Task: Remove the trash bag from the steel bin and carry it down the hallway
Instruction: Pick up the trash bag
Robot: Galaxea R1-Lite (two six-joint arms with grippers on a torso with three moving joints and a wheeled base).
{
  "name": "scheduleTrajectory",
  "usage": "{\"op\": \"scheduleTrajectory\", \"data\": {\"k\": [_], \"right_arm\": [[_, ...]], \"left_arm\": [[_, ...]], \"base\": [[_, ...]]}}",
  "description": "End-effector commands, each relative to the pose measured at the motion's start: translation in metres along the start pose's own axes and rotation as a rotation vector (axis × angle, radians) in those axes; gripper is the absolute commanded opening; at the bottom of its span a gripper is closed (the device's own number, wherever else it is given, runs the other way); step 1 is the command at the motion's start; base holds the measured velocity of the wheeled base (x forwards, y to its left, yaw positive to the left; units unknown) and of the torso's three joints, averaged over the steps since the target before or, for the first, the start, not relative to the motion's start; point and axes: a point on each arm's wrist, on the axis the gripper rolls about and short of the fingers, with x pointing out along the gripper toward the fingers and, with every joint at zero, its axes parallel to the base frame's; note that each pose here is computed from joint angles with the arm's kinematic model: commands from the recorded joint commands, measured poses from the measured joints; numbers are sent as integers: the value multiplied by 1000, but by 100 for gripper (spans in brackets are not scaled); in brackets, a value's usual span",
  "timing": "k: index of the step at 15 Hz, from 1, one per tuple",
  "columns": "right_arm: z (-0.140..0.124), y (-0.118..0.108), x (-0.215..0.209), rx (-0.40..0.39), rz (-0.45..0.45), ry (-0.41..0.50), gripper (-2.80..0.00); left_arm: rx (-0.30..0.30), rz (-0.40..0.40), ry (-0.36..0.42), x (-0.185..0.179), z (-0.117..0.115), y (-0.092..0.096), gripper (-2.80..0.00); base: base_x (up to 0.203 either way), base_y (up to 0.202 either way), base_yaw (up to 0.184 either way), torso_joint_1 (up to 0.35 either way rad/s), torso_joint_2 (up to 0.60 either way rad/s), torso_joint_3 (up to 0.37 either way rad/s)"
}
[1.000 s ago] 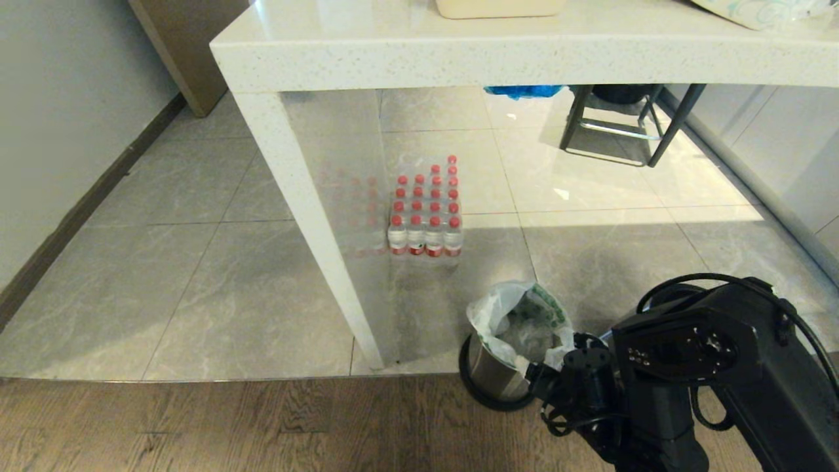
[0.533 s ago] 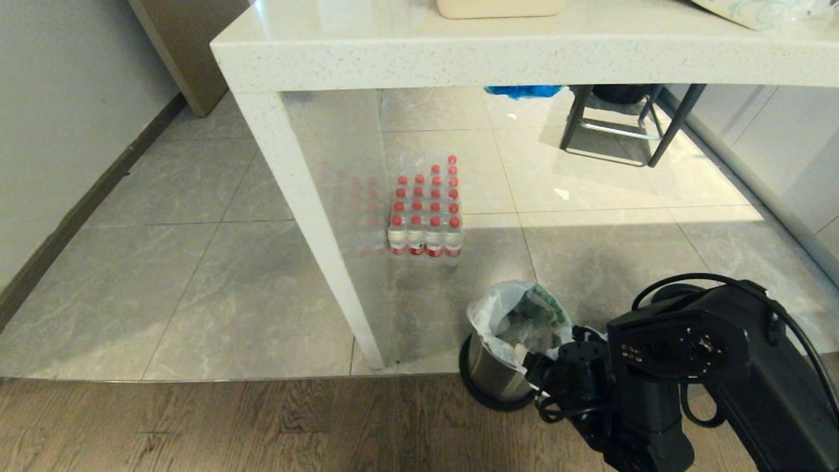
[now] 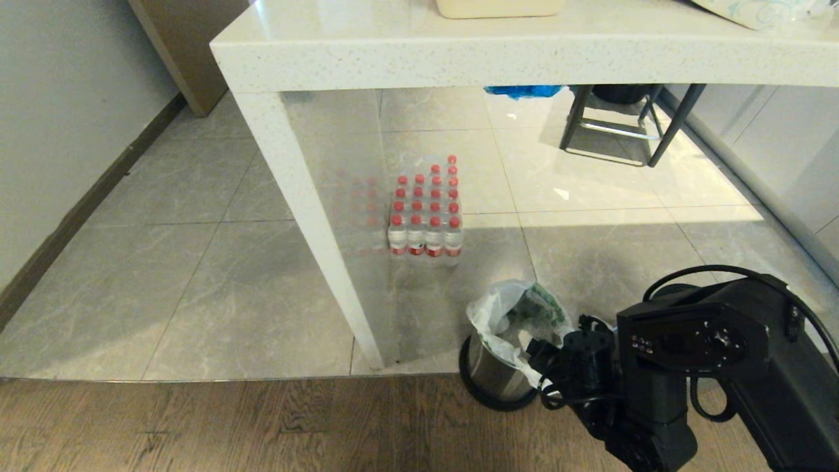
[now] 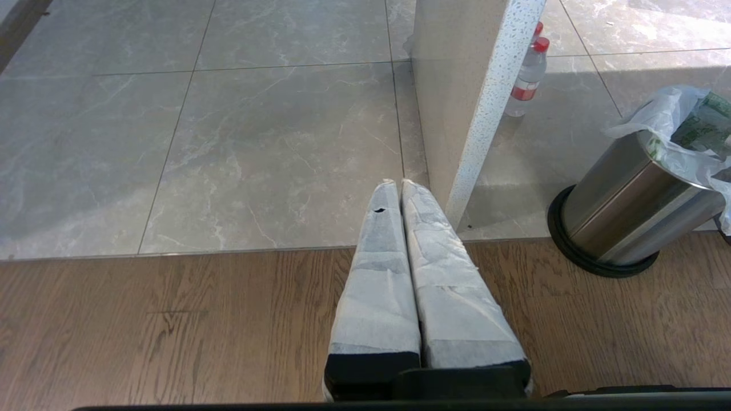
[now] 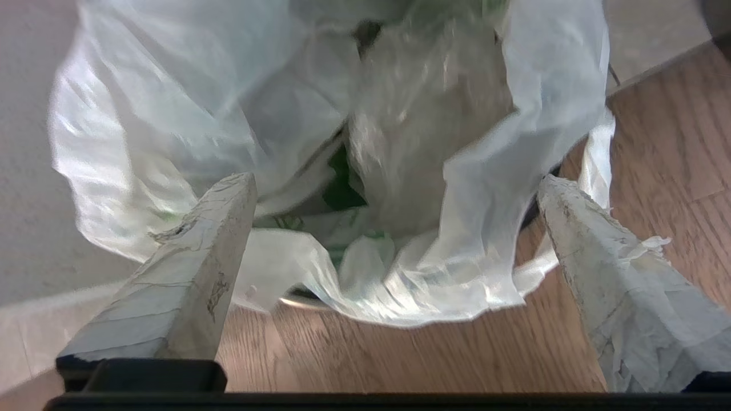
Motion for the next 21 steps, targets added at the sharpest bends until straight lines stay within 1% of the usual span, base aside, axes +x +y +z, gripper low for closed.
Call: {"op": "scheduleTrajectory", "data": {"k": [1, 4, 8, 11, 12, 13, 17, 21], "right_arm": [[4, 2, -1, 19, -9, -30, 0], [3, 3, 3, 67, -8, -40, 0], [4, 4, 1, 72, -8, -42, 0], [-1, -10, -17, 40, -53, 23, 0], [-2, -13, -20, 30, -61, 49, 0], [-3, -13, -19, 28, -60, 57, 0], [-9, -7, 0, 42, -34, 19, 0], [-10, -5, 5, 40, -25, 8, 0]], "left_arm": [[-1, 0, -1, 0, 0, 0, -280], [-1, 0, -1, 0, 0, 0, -280], [-1, 0, -1, 0, 0, 0, -280], [-1, 0, -1, 0, 0, 0, -280], [-1, 0, -1, 0, 0, 0, -280], [-1, 0, -1, 0, 0, 0, -280], [-1, 0, -1, 0, 0, 0, -280], [-1, 0, -1, 0, 0, 0, -280]], "base": [[0, 0, 0, 0, 0, 0], [0, 0, 0, 0, 0, 0], [0, 0, 0, 0, 0, 0], [0, 0, 0, 0, 0, 0], [0, 0, 0, 0, 0, 0], [0, 0, 0, 0, 0, 0], [0, 0, 0, 0, 0, 0], [0, 0, 0, 0, 0, 0]]}}
